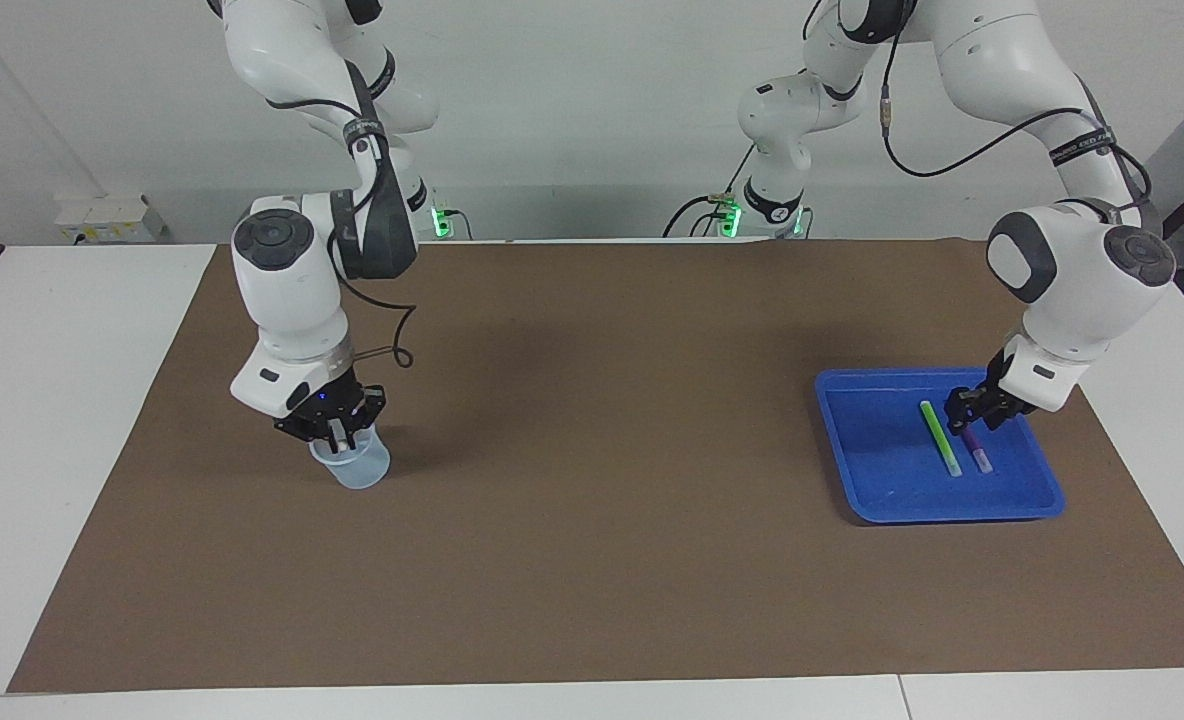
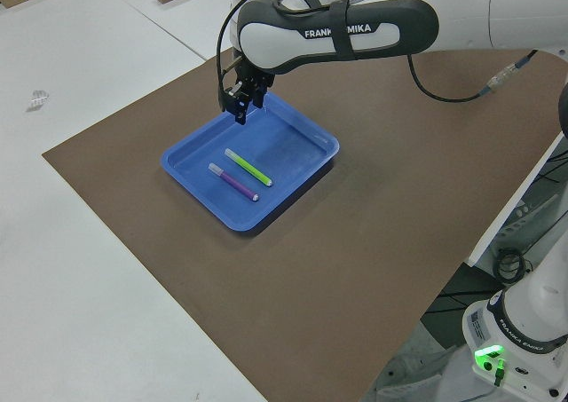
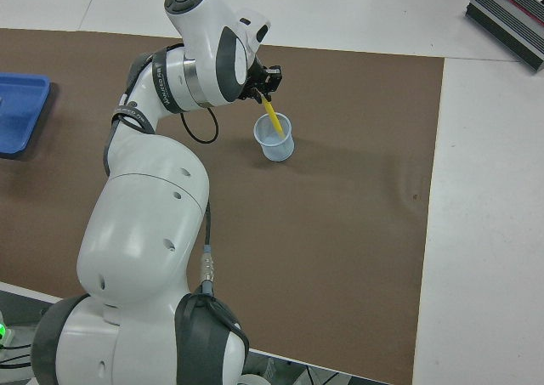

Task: Right arm passes pens to left for tray arrangement
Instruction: 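Grasp the yellow pen in the cup with the right gripper and lift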

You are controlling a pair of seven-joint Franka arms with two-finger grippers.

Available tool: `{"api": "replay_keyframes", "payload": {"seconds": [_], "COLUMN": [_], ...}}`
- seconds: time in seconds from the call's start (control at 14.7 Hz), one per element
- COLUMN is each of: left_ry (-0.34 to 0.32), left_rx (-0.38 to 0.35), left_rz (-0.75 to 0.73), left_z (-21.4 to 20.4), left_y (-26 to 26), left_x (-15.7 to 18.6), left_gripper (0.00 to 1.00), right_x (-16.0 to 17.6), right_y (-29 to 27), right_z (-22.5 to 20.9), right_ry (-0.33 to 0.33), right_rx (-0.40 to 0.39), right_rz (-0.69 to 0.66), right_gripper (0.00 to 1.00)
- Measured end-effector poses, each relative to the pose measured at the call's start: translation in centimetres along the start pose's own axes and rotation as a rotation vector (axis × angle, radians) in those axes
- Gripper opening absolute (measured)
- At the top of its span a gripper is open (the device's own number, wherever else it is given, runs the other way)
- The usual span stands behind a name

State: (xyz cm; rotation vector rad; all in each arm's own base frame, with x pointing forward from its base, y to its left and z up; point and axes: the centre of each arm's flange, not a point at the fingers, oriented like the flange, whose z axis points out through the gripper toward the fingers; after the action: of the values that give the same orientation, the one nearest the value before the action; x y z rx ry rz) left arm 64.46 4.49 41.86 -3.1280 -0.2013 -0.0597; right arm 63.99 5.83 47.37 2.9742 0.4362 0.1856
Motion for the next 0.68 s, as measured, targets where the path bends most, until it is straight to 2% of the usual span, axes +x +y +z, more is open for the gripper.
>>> {"api": "replay_keyframes", "payload": {"seconds": [0.14,0.27,0.48,0.68], "left_ry": [-0.016,-0.043,-0.08,-0.146], "left_rx": [-0.003,0.0,-0.017,-0.043], "left_rz": [-0.061,-0.138,-0.278,-0.419], "left_z": [-1.2,-2.7,-4.7,-5.2], "left_y": [2.8,6.2,11.9,16.6], "left_x": [-0.7,-2.0,-4.3,-6.5], "left_gripper": [0.69,0.71,0.99,1.0], "right_x": [-0.6,-0.9,-0.8,-0.2], "right_y": [0.3,0.4,-0.1,-1.4], "right_z": [-3.6,-7.1,-9.5,-9.5], "right_ry": [0.0,0.001,0.008,0.005], "right_rx": [0.015,0.067,0.204,0.353], "right_rz": [0.021,0.053,0.2,0.398], "right_gripper": [0.19,0.19,0.19,0.19]}}
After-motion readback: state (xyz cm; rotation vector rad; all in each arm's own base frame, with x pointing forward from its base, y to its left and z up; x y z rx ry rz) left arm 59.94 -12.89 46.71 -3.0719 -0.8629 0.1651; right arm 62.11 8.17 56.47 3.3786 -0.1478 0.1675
